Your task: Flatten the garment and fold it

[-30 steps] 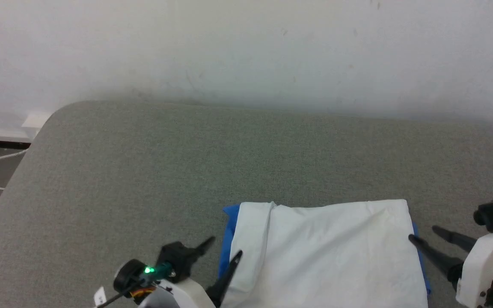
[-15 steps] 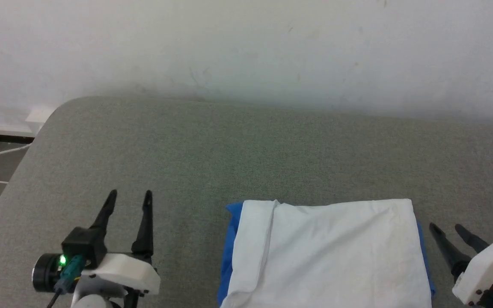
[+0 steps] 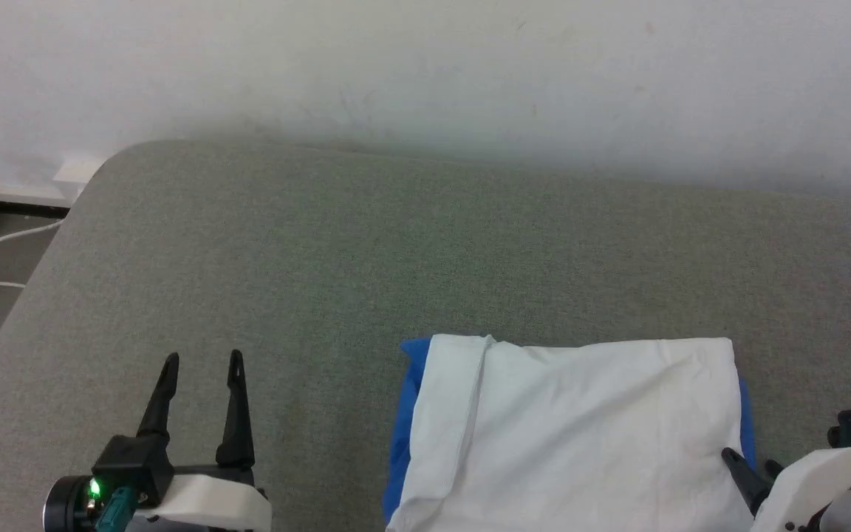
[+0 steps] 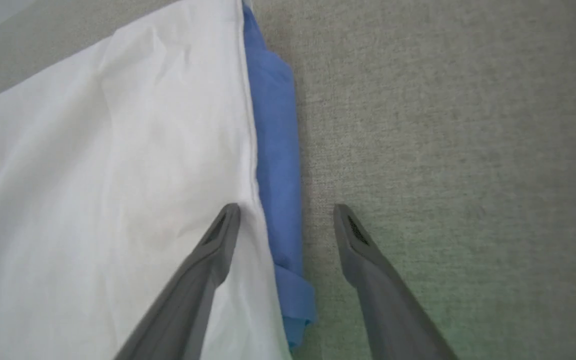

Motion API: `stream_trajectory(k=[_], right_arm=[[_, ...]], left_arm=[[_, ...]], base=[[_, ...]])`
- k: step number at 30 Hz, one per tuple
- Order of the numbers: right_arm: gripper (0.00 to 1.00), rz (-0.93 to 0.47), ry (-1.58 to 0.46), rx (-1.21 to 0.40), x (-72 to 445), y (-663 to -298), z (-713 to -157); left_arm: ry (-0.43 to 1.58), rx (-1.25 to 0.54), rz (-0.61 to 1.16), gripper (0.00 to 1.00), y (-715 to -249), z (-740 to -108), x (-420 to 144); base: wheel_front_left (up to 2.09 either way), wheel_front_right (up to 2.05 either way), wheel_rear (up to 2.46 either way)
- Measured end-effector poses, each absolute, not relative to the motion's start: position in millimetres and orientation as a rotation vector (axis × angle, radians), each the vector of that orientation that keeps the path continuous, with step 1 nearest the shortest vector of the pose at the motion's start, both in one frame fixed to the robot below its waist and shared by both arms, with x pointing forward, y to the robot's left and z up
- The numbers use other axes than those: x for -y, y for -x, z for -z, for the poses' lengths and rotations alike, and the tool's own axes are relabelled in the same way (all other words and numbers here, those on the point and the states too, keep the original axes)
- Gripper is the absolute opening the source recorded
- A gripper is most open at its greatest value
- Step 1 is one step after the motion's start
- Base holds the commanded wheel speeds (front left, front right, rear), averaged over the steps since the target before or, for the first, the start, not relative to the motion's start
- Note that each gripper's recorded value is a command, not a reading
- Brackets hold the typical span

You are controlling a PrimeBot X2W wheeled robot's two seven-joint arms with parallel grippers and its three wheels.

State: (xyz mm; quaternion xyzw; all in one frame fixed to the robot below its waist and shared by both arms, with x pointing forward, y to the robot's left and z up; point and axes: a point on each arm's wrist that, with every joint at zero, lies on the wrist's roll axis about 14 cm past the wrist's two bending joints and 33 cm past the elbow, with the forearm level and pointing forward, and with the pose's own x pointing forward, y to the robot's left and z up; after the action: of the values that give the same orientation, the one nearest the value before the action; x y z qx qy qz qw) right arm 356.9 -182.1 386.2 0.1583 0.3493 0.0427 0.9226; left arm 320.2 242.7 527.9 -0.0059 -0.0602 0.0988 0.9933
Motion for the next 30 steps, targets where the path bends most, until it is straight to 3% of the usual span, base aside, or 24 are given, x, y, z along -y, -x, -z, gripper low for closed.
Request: stream_trajectory(k=[10,11,12,13,23,30], right_arm=[[1.00,-0.147,-0.302,-0.826,163.3,-363.6,-365.7],[0.91,-0.155,-0.298,-0.830,162.1,-364.3,-364.7],[0.91,-0.164,-0.293,-0.836,160.5,-364.4,-363.6],[0.00,-0.172,-0.291,-0.841,158.8,-364.5,-362.8],[0.00,-0.145,-0.338,-0.720,167.2,-372.5,-380.5],[0.00,0.039,-0.306,-0.602,254.6,-380.3,-410.3]], left_arm=[[0.005,0.098,-0.202,1.00,-324.2,-518.2,-242.5],[0.006,0.093,-0.200,1.00,-324.6,-516.5,-242.2],[0.006,0.088,-0.200,1.00,-324.9,-514.9,-242.2],[0.008,0.085,-0.201,1.00,-325.1,-513.5,-242.4],[0.013,0.097,-0.184,1.00,-326.8,-515.1,-239.8],[0.033,0.112,-0.164,1.00,-329.2,-518.2,-234.0]], base=[[0.00,0.00,0.00],[0.00,0.00,0.00],[0.00,0.00,0.00],[0.00,0.00,0.00],[0.00,0.00,0.00],[0.00,0.00,0.00]])
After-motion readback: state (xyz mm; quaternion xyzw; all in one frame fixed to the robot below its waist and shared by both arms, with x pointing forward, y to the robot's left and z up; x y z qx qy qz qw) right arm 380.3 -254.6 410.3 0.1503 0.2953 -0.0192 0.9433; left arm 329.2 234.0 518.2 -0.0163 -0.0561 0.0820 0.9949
